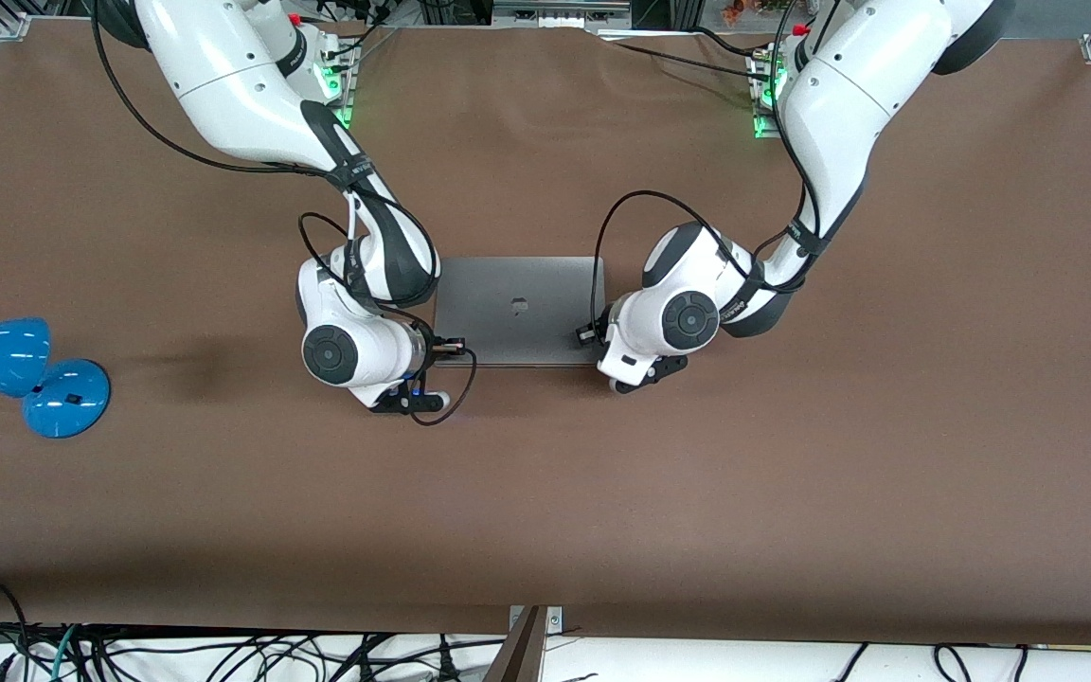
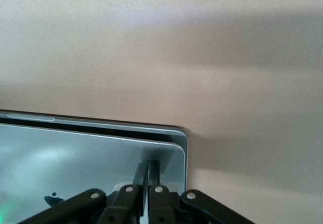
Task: Close laptop with both arms from behind
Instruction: 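Press the closed lid flat with both grippers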
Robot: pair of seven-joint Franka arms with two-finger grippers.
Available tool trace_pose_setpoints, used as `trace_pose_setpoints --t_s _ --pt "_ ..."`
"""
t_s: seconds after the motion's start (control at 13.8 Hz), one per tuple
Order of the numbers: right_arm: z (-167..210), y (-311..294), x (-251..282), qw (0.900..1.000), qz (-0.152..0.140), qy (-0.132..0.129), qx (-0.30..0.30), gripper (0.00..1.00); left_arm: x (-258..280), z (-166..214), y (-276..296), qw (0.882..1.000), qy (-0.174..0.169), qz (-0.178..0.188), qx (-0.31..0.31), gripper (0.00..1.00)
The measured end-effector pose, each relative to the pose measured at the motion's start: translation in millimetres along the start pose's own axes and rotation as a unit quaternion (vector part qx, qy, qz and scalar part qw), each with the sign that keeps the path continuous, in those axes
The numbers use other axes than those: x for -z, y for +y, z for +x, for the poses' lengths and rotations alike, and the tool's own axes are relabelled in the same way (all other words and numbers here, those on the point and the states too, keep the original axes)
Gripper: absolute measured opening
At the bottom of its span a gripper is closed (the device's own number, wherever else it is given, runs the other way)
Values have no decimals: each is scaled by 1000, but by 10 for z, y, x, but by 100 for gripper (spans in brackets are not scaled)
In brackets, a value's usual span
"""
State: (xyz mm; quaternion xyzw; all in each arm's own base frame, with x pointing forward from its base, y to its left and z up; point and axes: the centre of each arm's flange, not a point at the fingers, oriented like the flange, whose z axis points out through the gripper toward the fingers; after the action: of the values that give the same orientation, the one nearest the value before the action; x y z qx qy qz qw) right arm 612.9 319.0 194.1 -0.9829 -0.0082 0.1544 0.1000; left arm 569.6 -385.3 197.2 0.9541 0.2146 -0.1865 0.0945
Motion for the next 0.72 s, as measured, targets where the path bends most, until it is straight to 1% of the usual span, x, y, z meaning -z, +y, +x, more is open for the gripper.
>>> trace_pose_setpoints --t_s 0.22,0.43,0.51,0.72 --pt "13 6 -29 1000 0 2 0 8 -83 53 -18 1000 1 -3 4 1" --pt "48 8 -70 1000 1 4 0 7 -173 63 -26 1000 10 9 -6 1" --pt "64 10 -91 1000 1 5 0 6 -183 61 -23 1000 11 10 -6 1" --pt "81 5 -98 1000 2 6 0 6 -183 61 -22 1000 11 10 -7 1"
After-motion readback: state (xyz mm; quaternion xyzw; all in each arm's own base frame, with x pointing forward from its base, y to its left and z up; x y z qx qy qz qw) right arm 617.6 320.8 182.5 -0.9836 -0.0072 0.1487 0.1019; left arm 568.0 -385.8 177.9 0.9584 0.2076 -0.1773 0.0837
